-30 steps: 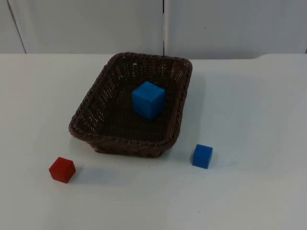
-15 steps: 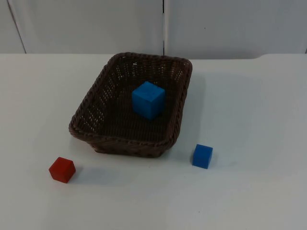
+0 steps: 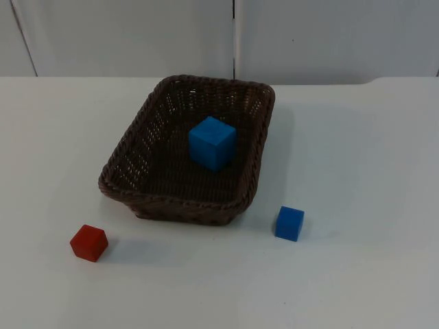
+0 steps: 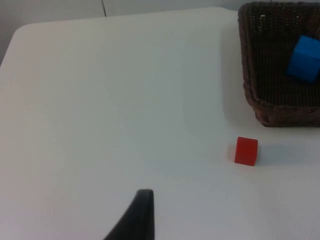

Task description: Pick up the basket with the left hand and place the largest block into the basket with the right hand.

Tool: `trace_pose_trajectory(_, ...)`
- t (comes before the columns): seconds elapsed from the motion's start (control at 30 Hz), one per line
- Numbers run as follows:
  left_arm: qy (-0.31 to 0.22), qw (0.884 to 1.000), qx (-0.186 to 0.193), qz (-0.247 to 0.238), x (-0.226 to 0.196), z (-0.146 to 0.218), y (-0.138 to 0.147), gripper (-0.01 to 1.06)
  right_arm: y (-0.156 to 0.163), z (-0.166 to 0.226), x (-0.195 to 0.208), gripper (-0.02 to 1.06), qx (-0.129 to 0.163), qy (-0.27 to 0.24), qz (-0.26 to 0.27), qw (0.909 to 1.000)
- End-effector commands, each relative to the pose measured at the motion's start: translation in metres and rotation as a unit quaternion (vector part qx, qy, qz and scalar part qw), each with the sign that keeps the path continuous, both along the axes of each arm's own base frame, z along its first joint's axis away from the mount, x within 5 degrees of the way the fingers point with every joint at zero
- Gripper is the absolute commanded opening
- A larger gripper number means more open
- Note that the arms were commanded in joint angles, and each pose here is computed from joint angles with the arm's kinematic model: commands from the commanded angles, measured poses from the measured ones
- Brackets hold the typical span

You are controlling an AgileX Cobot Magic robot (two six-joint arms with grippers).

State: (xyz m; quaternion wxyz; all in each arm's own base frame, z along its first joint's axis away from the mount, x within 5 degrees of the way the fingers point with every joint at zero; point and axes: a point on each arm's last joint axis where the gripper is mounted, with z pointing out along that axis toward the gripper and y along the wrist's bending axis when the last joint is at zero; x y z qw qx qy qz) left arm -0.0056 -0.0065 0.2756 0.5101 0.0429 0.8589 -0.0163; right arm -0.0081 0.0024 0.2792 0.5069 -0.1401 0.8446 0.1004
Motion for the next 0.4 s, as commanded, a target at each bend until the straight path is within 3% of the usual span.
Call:
trace_pose_trajectory(0.0, -0.005, 1.0, -0.005, 0.002, 0.0004, -0.0004, -0.0002, 1.05, 0.0002, 0.001, -0.0002, 1.05, -0.002, -0.007, -0.023, 0.9997)
trace_pose_trajectory(0.37, -0.005, 1.0, -0.005, 0.002, 0.0004, -0.0004, -0.0002, 1.05, 0.0017, 0.001, 0.0004, 1.05, -0.002, -0.006, -0.118, 0.993)
